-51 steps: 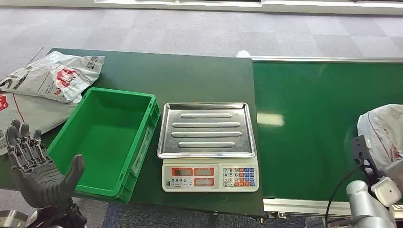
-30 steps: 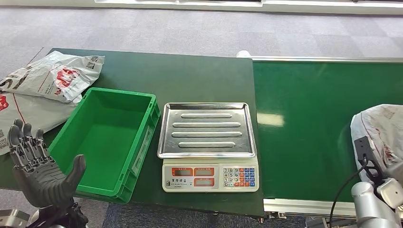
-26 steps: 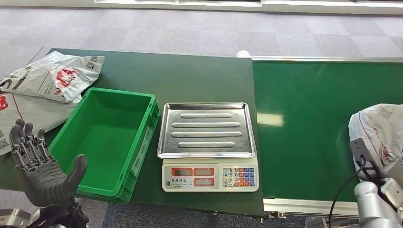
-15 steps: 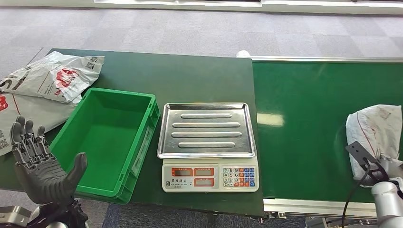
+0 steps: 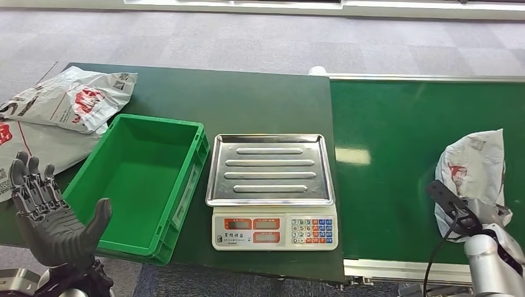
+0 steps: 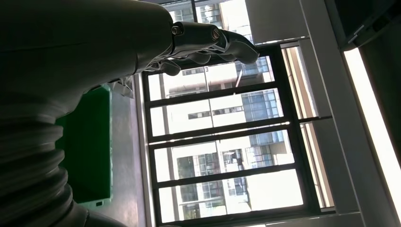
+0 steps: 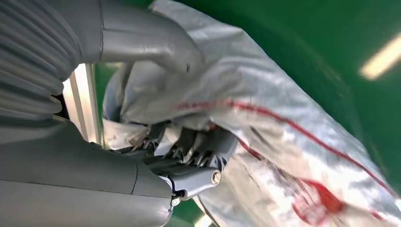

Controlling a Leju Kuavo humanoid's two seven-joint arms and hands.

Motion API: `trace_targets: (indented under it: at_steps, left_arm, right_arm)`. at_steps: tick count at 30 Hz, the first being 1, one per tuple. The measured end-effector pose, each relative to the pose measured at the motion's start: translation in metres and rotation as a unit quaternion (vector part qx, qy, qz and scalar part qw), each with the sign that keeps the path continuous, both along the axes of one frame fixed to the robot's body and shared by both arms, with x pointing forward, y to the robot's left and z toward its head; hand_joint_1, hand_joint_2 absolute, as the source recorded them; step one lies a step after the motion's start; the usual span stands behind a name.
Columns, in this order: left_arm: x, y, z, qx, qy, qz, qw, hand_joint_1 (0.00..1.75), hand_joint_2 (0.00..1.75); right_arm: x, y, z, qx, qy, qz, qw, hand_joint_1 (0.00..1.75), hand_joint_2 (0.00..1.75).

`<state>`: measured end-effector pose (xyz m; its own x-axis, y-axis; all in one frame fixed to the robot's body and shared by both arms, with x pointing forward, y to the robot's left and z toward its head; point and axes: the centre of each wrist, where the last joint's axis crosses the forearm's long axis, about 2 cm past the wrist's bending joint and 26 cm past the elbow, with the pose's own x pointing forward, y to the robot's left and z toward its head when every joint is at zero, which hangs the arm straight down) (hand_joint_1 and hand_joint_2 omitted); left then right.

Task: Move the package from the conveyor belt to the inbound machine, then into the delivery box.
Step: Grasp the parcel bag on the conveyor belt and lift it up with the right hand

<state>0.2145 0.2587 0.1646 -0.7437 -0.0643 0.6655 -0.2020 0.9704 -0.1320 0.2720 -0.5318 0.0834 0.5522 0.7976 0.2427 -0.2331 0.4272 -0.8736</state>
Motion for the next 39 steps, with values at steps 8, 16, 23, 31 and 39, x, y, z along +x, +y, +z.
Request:
trace_targets:
  at_steps: [8, 16, 23, 31, 39]
  left_arm:
    - [0.000, 0.000, 0.001, 0.000, -0.001, 0.001, 1.000, 0.00, 1.75]
    - [-0.001, 0.000, 0.001, 0.001, -0.003, 0.002, 1.000, 0.00, 1.75]
    - [-0.001, 0.001, 0.002, 0.002, -0.003, 0.002, 1.000, 0.00, 1.75]
    - [-0.001, 0.001, 0.003, 0.002, -0.006, 0.001, 1.000, 0.00, 1.75]
    - [0.002, -0.006, 0.006, -0.006, -0.010, 0.000, 1.000, 0.00, 1.75]
  right_arm:
    - [0.001, 0.015, 0.007, -0.012, -0.025, 0.021, 0.999, 1.75, 1.75]
    - [-0.002, 0.020, 0.010, -0.017, -0.036, 0.028, 0.999, 1.75, 1.75]
    - [-0.010, 0.028, 0.011, -0.023, -0.043, 0.032, 0.998, 1.75, 1.75]
    - [-0.026, 0.043, 0.021, -0.046, -0.071, 0.044, 0.995, 1.75, 1.75]
    - [-0.012, 0.082, 0.089, -0.287, -0.514, 0.046, 0.807, 1.75, 1.75]
